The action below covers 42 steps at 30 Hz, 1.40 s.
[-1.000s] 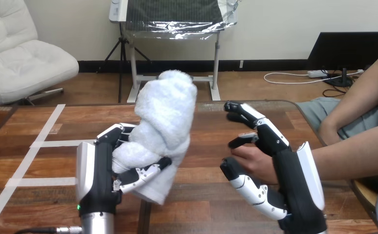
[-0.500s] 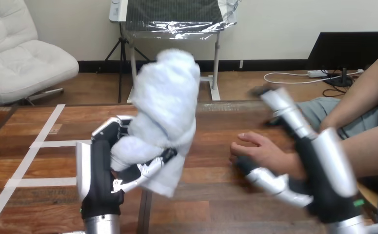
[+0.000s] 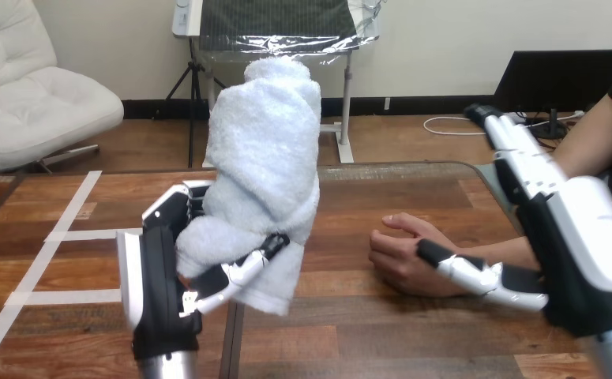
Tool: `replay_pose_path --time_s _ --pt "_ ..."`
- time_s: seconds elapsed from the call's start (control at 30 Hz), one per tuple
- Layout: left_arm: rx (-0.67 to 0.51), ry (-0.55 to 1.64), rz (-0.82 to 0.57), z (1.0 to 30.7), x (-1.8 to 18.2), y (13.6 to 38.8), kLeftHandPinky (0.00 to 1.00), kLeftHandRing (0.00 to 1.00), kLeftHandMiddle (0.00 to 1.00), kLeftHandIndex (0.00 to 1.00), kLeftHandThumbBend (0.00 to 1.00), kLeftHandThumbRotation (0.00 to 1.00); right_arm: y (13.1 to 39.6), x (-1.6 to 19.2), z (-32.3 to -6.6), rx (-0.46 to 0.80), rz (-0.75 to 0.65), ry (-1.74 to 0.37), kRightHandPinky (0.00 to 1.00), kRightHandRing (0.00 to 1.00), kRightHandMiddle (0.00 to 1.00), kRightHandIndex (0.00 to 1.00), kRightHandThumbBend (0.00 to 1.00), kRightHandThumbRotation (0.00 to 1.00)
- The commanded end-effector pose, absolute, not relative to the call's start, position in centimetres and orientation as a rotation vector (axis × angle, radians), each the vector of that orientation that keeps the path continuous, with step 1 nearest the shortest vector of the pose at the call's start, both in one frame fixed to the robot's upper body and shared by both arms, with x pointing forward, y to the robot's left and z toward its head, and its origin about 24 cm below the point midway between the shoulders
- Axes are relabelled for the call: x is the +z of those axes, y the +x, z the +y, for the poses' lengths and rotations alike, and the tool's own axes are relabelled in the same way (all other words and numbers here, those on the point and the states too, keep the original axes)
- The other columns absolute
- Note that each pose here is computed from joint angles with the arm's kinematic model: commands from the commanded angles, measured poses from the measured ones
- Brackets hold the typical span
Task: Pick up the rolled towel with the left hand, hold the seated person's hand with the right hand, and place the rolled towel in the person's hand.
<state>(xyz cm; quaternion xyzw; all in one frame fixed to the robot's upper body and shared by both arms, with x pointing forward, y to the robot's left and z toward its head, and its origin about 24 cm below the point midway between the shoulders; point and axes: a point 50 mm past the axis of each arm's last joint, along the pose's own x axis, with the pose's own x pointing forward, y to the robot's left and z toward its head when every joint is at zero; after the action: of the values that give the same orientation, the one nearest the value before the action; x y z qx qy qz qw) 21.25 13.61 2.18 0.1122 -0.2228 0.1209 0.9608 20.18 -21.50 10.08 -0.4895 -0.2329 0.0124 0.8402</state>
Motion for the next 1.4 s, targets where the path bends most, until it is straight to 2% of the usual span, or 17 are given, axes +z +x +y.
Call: replay_pose_path --time_s 0.0,0.33,0.53,0.8,1.1,1.3,1.37 --pt "0.252 0.192 -0.547 13.2 3.9 21.4 0.39 0.39 0.44 0.51 0.64 0.0 20.8 12.5 -21.8 -0.002 -0.529 -1.139 1.0 1.0 1.0 1.0 0.69 0.63" --pt "0.252 0.163 -0.547 12.9 3.9 20.9 0.38 0.38 0.43 0.5 0.65 0.0 21.0 13.5 -22.9 -0.017 -0.399 -1.313 1.0 1.0 1.0 1.0 0.71 0.62" --pt "0.247 0.128 -0.543 12.8 3.8 20.7 0.38 0.38 0.43 0.5 0.64 0.0 21.1 14.0 -23.3 -0.001 -0.322 -1.386 1.0 1.0 1.0 1.0 0.71 0.54" --pt "0.243 0.119 -0.541 12.7 3.8 20.5 0.37 0.39 0.44 0.5 0.64 0.0 21.4 14.8 -23.7 0.05 -0.183 -1.487 1.0 1.0 1.0 0.99 0.78 0.46" --pt "0.236 0.094 -0.541 12.7 3.9 20.5 0.37 0.39 0.44 0.5 0.63 0.0 21.8 15.5 -23.7 0.118 -0.064 -1.528 1.0 1.0 0.99 0.9 0.87 0.32" --pt "0.236 0.086 -0.539 12.7 4.0 20.4 0.37 0.39 0.44 0.5 0.63 0.0 22.2 16.0 -23.5 0.171 -0.026 -1.565 1.0 0.99 0.94 0.84 0.93 0.24" --pt "0.236 0.087 -0.539 12.7 4.0 20.4 0.37 0.39 0.44 0.5 0.63 0.0 22.3 16.1 -23.5 0.188 -0.015 -1.577 0.97 0.96 0.91 0.82 0.94 0.21"
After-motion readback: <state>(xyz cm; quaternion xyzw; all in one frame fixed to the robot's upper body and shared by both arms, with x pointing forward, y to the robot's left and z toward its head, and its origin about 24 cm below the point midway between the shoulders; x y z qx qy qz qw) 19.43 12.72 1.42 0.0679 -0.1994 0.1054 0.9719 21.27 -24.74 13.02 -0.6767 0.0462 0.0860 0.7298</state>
